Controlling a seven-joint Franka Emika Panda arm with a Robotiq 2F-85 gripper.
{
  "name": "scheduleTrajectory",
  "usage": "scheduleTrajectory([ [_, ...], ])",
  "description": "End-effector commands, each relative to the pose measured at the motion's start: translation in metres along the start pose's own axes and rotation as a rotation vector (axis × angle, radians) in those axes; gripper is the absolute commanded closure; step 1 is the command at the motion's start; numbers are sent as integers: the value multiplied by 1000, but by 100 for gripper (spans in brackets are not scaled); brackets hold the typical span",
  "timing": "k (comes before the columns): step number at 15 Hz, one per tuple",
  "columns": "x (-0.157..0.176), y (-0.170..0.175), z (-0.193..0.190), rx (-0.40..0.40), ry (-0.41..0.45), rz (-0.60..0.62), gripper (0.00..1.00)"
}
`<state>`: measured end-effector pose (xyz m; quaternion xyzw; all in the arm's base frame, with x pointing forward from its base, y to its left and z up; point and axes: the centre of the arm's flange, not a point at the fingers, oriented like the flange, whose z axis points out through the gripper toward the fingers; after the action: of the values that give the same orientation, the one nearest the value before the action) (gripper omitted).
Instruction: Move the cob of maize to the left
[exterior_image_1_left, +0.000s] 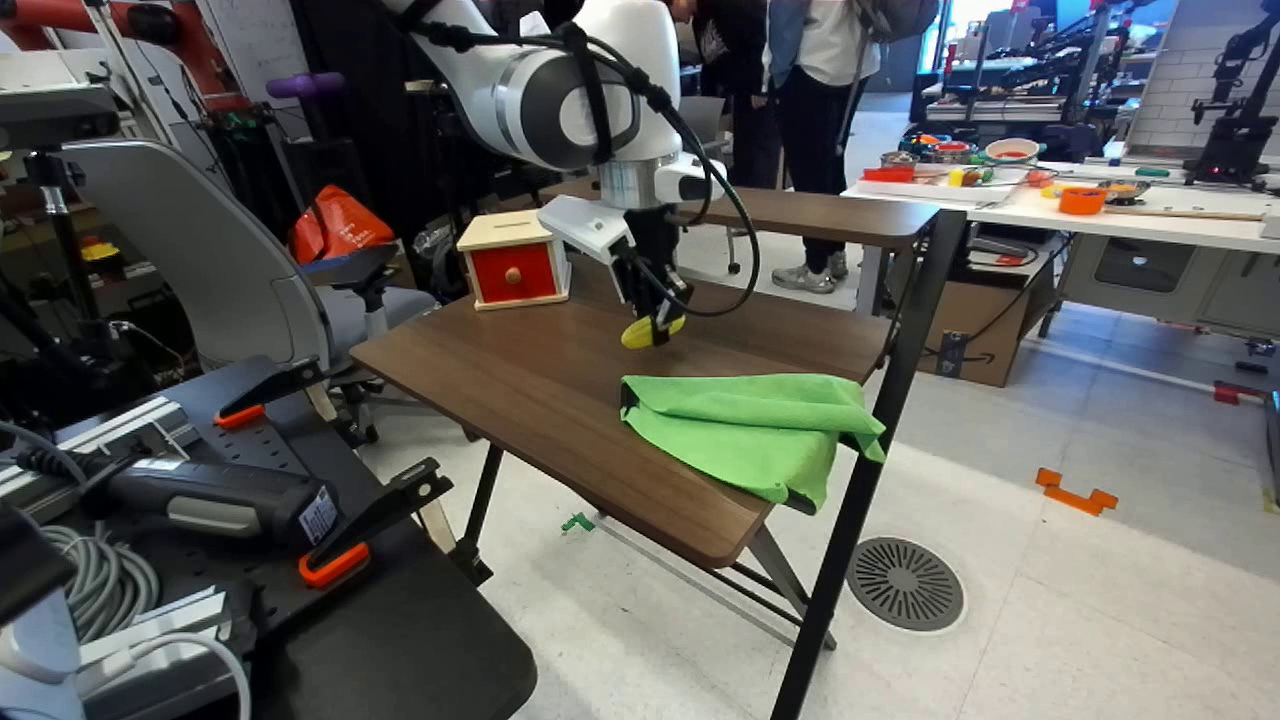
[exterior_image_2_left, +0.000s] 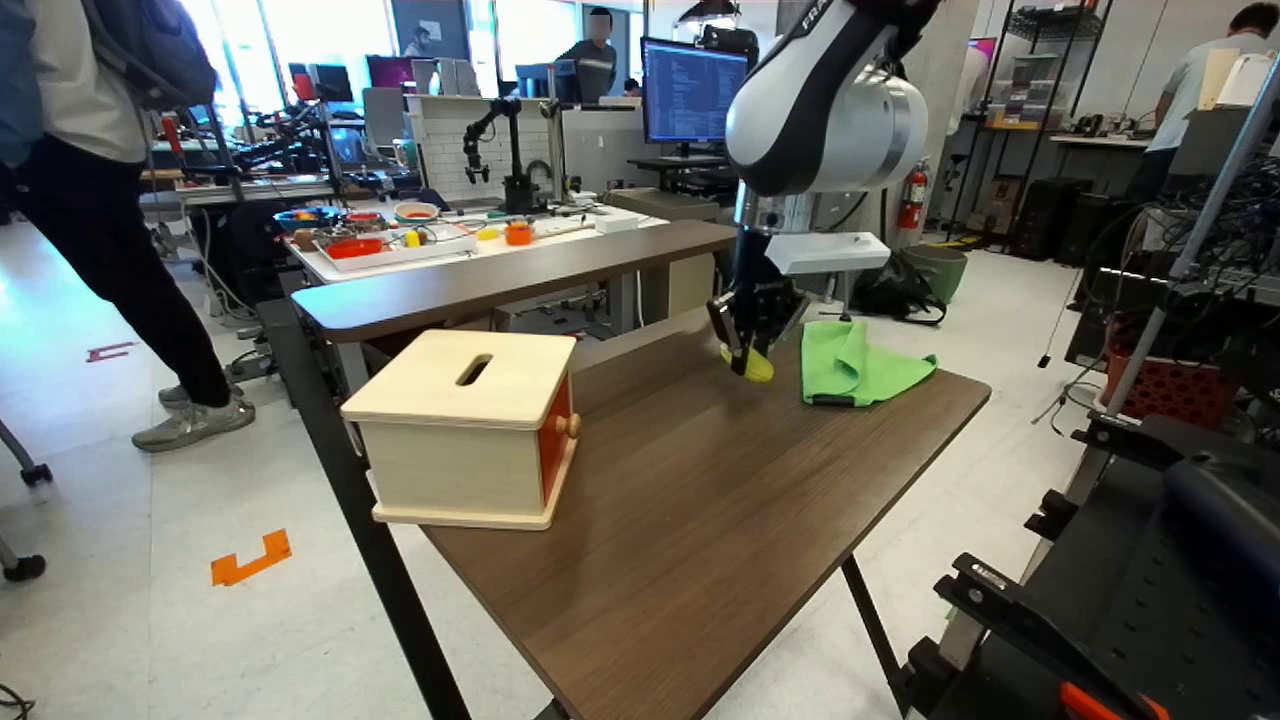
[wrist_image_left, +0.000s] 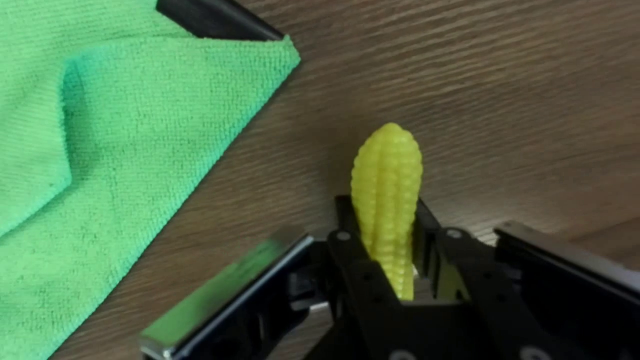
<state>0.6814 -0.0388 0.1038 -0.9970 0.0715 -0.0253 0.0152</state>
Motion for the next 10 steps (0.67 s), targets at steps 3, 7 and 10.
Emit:
scheduleTrajectory([
  [3, -43, -28, -82, -19, 52, -85, 93],
  [7, -90, -62, -115, -15, 36, -200, 93],
  [10, -117, -92, -116, -2, 30, -278, 93],
])
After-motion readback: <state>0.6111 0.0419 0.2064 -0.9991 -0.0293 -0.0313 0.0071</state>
